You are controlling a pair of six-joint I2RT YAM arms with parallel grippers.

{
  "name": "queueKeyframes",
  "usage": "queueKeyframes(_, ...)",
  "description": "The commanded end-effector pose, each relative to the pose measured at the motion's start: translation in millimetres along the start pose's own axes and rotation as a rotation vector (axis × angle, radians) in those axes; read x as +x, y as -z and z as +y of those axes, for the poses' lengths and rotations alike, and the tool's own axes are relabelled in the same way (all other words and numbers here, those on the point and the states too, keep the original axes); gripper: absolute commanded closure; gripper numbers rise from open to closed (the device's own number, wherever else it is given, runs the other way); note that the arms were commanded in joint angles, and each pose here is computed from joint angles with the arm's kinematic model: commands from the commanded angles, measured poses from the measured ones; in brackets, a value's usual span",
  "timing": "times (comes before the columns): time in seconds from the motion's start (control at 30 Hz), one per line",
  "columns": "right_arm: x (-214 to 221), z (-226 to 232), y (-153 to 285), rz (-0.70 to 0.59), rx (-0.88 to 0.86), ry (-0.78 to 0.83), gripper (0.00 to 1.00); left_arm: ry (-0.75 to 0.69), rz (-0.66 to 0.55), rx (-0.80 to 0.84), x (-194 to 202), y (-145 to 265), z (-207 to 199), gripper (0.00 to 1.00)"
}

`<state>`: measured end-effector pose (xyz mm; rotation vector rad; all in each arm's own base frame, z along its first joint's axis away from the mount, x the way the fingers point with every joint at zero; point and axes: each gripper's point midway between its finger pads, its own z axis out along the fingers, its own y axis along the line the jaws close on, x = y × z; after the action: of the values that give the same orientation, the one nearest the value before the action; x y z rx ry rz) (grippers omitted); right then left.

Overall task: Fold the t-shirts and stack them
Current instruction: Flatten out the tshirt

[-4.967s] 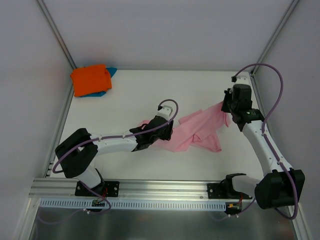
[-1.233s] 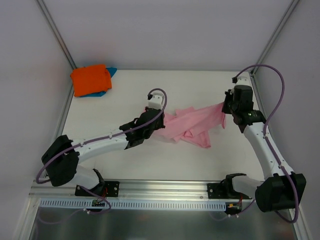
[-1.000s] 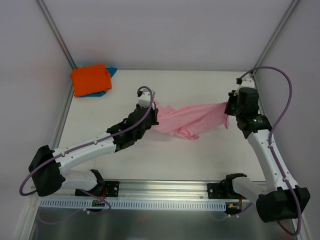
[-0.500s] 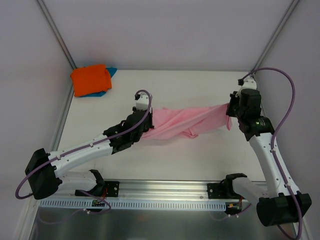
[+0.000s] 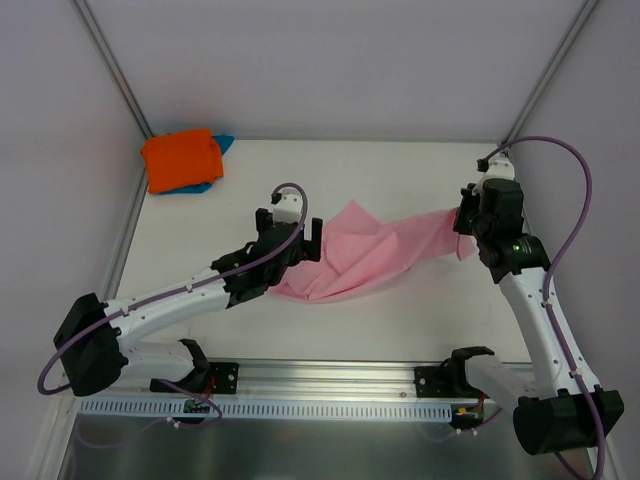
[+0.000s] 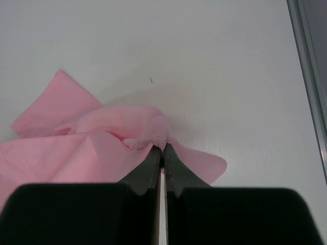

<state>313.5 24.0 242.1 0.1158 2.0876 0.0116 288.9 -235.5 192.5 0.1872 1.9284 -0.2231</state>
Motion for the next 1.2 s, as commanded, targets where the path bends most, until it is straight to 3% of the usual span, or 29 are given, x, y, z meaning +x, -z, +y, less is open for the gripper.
queueKeyframes(0.0, -20, -3, 7, -0.064, 0.011, 0.001, 1.00, 0.058, 0.006, 0.032, 4, -11, -8, 0.08)
queueKeyframes(0.17, -16, -2, 3, -0.053, 0.008, 0.000, 1.00, 0.176, 0.069, 0.248, 28, -28, -44, 0.11)
queueKeyframes(0.2, -16, -3, 3, -0.051, 0.010, 0.003, 1.00, 0.216, 0.033, 0.303, 19, -29, -55, 0.12)
queueKeyframes(0.4, -16, -3, 1, -0.046, 0.012, 0.005, 0.99, 0.306, 0.116, 0.438, 37, -43, -88, 0.18)
queueKeyframes(0.63, -15, -2, 0, -0.042, 0.010, 0.006, 1.00, 0.355, 0.155, 0.457, 55, -51, -93, 0.19)
queueKeyframes(1.17, -13, -3, -2, -0.035, 0.012, 0.007, 0.99, 0.299, 0.196, 0.389, 79, -69, -85, 0.20)
